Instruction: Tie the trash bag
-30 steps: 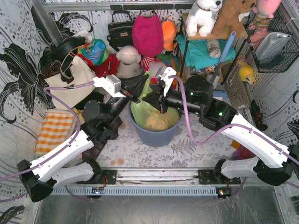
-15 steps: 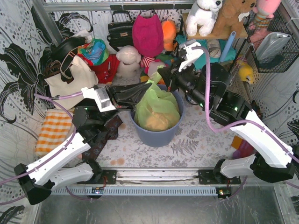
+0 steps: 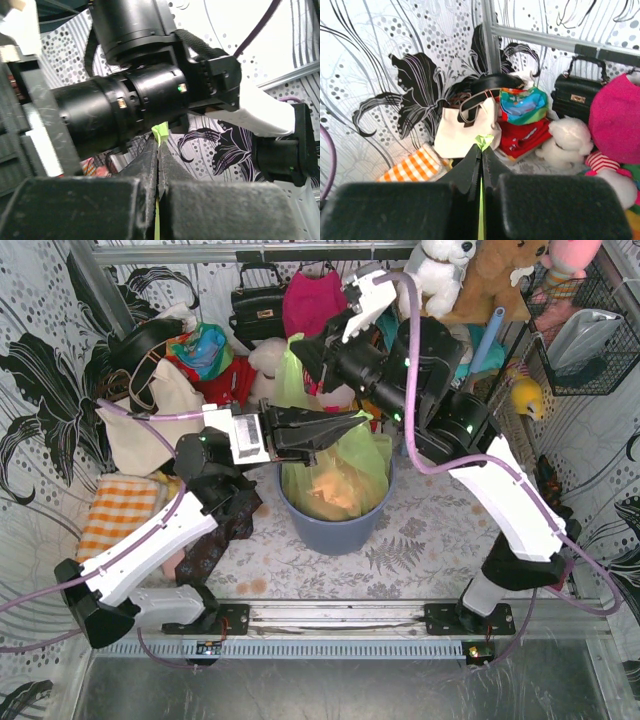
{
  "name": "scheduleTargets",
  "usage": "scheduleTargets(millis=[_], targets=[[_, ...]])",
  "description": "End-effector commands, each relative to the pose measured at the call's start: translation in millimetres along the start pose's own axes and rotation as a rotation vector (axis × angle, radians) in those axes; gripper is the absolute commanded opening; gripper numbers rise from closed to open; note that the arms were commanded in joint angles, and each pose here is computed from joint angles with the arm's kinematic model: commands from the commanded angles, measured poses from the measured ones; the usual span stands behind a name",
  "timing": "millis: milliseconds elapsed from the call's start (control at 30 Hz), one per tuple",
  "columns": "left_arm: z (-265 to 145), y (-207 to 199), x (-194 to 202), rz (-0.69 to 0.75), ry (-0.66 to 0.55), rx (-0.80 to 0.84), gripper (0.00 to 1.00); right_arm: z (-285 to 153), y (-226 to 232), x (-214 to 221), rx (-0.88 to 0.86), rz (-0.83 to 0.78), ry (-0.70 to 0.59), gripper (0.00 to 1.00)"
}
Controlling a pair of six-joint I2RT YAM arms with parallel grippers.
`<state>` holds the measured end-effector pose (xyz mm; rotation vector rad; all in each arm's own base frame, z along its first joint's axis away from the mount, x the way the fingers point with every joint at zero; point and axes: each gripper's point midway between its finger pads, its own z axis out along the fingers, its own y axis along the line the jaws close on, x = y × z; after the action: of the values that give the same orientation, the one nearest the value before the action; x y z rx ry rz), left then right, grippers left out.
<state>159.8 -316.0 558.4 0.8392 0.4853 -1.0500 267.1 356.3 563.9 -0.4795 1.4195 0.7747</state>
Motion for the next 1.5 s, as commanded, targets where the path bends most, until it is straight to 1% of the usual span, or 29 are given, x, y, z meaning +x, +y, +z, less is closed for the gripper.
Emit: scheduleTargets(millis=[0,133,267,367,467,633,767,867,900,967,1133,1267,1400,1467], targets=[[14,-4,-18,0.062,-0.045,0.096,0.00,5,3,-14,-0.083,0.065,-0.001,0.00],[14,-5,2,0.067,0.014,0.124,0.00,11,-7,3,-0.137,0.144,0.057,0.00],[17,-13,16,0.051,0.083,0.213,0.00,9,-17,30,-0.130,0.175,0.130,0.00],[20,-18,12,0.032,0.073,0.258,0.00,-6,-18,36,-0.126,0.189,0.154,0.00],[21,-13,10,0.050,0.058,0.230,0.00,-21,-27,45,-0.075,0.207,0.159,0.00],[16,-2,28,0.071,0.105,0.159,0.00,-41,-40,52,-0.002,0.252,0.126,0.00],[7,1,36,0.079,0.138,0.111,0.00,-50,-44,53,0.022,0.297,0.075,0.00],[1,14,38,0.099,0.149,0.017,0.00,-56,-43,46,0.013,0.338,0.011,0.00],[-2,21,39,0.111,0.155,-0.026,0.00,-55,-44,56,0.014,0.352,0.013,0.00],[-8,30,41,0.125,0.167,-0.094,0.00,-59,-43,54,0.001,0.383,-0.033,0.00],[-25,42,36,0.145,0.150,-0.220,0.00,-70,-46,61,-0.018,0.454,-0.134,0.00],[-40,51,31,0.165,0.144,-0.318,0.00,-80,-47,58,-0.042,0.473,-0.214,0.00],[-52,55,21,0.182,0.121,-0.381,0.00,-81,-46,58,-0.057,0.481,-0.248,0.00],[-55,53,18,0.183,0.108,-0.382,0.00,-81,-47,57,-0.056,0.482,-0.261,0.00]])
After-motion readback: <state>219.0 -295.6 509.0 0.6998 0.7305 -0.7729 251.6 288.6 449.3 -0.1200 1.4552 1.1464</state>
